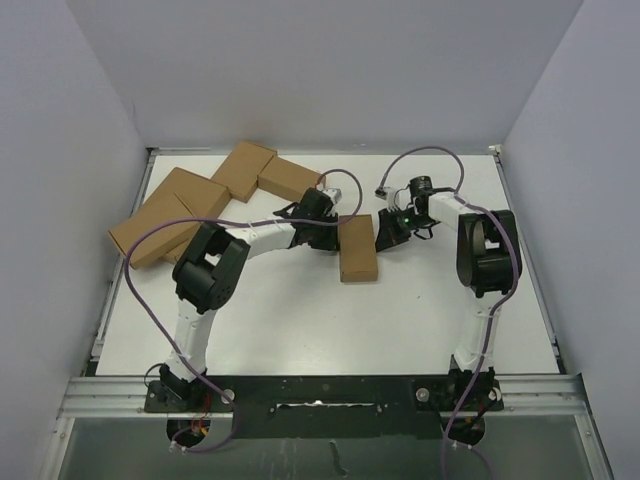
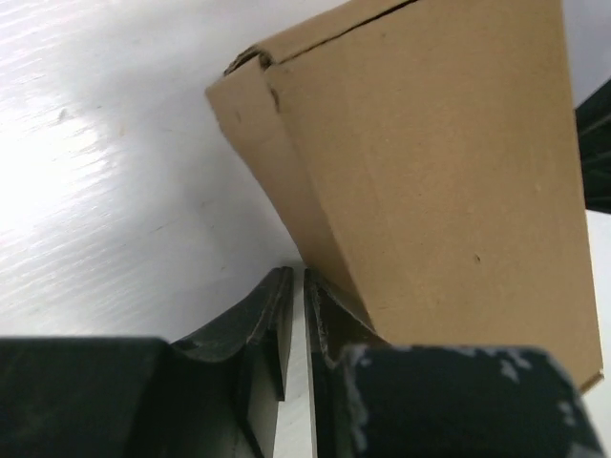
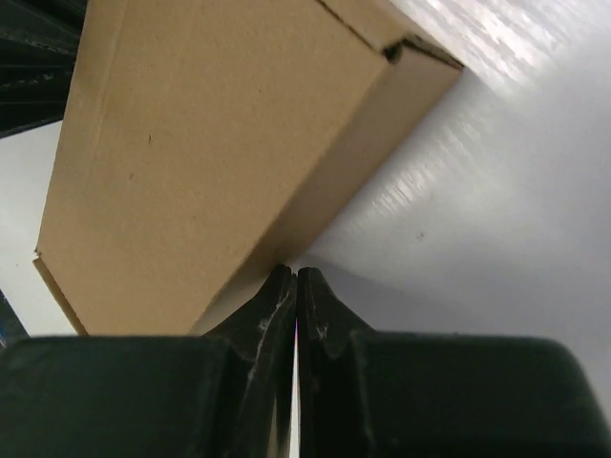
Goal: Fold the paper box
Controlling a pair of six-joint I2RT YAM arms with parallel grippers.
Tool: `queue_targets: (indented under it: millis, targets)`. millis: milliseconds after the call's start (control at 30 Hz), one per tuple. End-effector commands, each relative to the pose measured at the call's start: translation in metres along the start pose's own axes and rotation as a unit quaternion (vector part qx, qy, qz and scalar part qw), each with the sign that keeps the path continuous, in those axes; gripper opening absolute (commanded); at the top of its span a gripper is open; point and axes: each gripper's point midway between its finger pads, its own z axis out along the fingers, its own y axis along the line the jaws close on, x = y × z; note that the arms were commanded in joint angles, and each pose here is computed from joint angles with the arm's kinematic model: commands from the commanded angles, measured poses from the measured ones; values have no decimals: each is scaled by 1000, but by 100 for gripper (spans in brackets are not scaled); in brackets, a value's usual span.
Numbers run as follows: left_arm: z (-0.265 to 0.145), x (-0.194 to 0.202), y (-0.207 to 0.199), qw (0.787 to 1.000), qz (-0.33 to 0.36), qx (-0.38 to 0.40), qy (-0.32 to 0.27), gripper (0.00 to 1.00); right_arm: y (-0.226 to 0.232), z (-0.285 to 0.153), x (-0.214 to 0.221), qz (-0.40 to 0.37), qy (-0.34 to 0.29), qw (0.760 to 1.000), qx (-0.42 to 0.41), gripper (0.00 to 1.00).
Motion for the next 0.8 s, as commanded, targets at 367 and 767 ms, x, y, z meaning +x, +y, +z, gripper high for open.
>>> queue_targets:
  millis: [367, 767]
  targets:
    - [-3, -30, -31, 998, -2, 38, -42, 18, -36, -67, -27, -42, -58, 993, 93, 4]
    - [-109, -36, -8, 988, 42, 22, -149, 39, 86, -123, -28, -314, -179, 932, -15, 22]
